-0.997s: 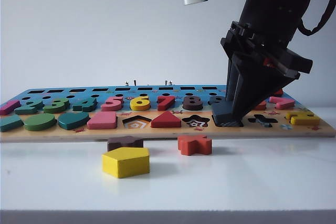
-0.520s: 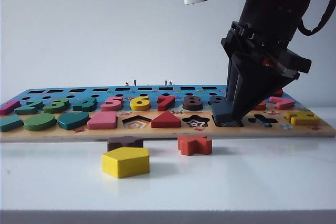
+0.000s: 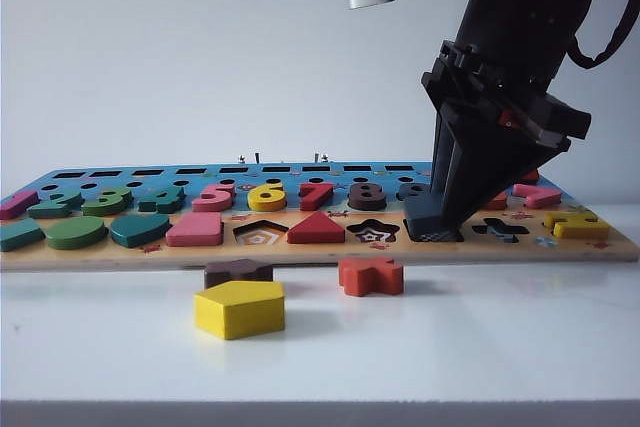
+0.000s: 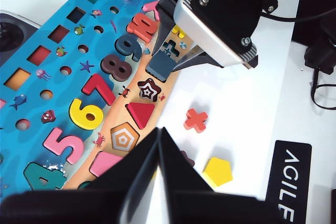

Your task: Insert the cube into the slot.

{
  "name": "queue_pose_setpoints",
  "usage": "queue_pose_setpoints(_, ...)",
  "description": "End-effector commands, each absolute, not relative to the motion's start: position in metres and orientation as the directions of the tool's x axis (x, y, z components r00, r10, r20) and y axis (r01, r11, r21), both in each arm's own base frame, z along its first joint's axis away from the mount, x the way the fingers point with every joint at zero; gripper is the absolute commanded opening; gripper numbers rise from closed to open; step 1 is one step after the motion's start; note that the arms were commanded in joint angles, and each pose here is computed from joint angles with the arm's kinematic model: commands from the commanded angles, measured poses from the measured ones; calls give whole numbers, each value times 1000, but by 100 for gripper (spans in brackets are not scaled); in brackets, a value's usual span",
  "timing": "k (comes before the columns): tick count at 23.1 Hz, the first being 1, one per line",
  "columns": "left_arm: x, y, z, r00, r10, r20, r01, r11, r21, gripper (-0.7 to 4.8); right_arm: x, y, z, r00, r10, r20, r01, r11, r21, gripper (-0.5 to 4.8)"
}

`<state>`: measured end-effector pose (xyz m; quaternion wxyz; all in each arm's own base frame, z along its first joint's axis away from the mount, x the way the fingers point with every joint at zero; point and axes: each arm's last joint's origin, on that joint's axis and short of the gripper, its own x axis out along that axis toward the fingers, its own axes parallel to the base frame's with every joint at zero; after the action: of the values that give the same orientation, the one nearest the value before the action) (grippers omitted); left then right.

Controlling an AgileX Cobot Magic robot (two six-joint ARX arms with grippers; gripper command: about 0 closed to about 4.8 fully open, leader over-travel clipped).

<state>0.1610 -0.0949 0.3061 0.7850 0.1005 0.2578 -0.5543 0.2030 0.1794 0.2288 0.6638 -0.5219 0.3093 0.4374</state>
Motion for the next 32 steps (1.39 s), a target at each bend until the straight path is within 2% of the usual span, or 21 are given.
queue_pose_setpoints(1, 161, -94, 308, 267, -815, -514, 922, 372, -111, 17, 204, 180, 231, 431, 267, -862, -901, 85, -425, 180)
queue_pose_setpoints(5, 161, -94, 308, 267, -816, -514, 922, 372, -111, 17, 204, 180, 231, 431, 267, -862, -902, 94, -422, 190)
queue_pose_setpoints(6, 161, -95, 308, 266, -816, -514, 922, 371, -111, 17, 204, 180, 231, 431, 267, -862, -902, 110, -418, 243)
queue_pose_setpoints(8, 161, -95, 308, 266, -816, -514, 922, 371, -111, 17, 204, 180, 231, 431, 267, -862, -902, 117, -415, 276)
queue_pose_setpoints(16, 161, -95, 308, 266, -816, -513, 922, 371, -112, 17, 204, 180, 231, 432, 267, -861, -902, 118, -416, 279)
queue_pose_setpoints(20, 161, -95, 308, 266, -816, -513, 922, 371, -112, 17, 202, 178, 237, 446, 282, -850, -895, 164, -415, 279)
queue_pose_setpoints(28, 161, -95, 308, 267, -817, -512, 922, 370, -110, 17, 183, 161, 280, 562, 380, -735, -805, 454, -382, 278)
queue_pose_setpoints(32, 161, -95, 308, 268, -817, -511, 922, 371, -109, 17, 170, 150, 303, 646, 466, -605, -723, 628, -289, 267)
